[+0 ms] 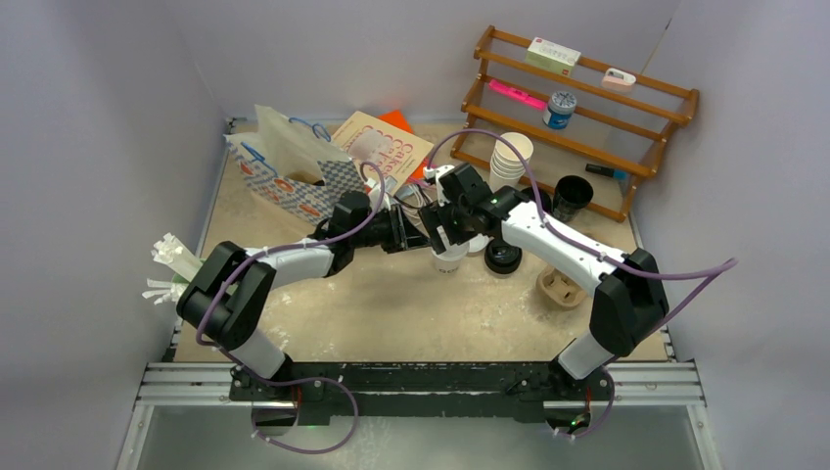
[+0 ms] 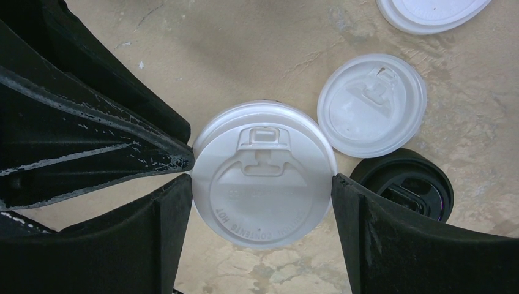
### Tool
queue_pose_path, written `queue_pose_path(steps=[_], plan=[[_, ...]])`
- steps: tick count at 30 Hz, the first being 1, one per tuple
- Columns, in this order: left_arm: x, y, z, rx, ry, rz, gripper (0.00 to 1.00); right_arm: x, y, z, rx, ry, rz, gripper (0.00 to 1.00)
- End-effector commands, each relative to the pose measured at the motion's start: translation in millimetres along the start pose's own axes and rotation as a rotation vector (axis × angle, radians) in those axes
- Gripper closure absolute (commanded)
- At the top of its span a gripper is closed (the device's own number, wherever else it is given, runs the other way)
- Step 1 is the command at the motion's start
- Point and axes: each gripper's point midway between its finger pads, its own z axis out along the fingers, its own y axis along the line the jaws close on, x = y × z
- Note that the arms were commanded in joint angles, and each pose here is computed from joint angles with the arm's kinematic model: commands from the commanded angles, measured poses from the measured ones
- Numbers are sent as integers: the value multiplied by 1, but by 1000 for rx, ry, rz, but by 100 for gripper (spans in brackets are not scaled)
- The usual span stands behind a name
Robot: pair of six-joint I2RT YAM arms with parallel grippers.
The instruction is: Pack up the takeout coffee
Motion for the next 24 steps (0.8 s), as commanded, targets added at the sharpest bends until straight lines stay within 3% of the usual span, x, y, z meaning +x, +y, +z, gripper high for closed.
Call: queue_pose_path(steps=[1,24], plan=[[11,6,3,-16,40,46,79,15,-5,7,34,47,-19,16],[19,17,5,-60,76,66,81,59,-10,21,70,88,57,20]])
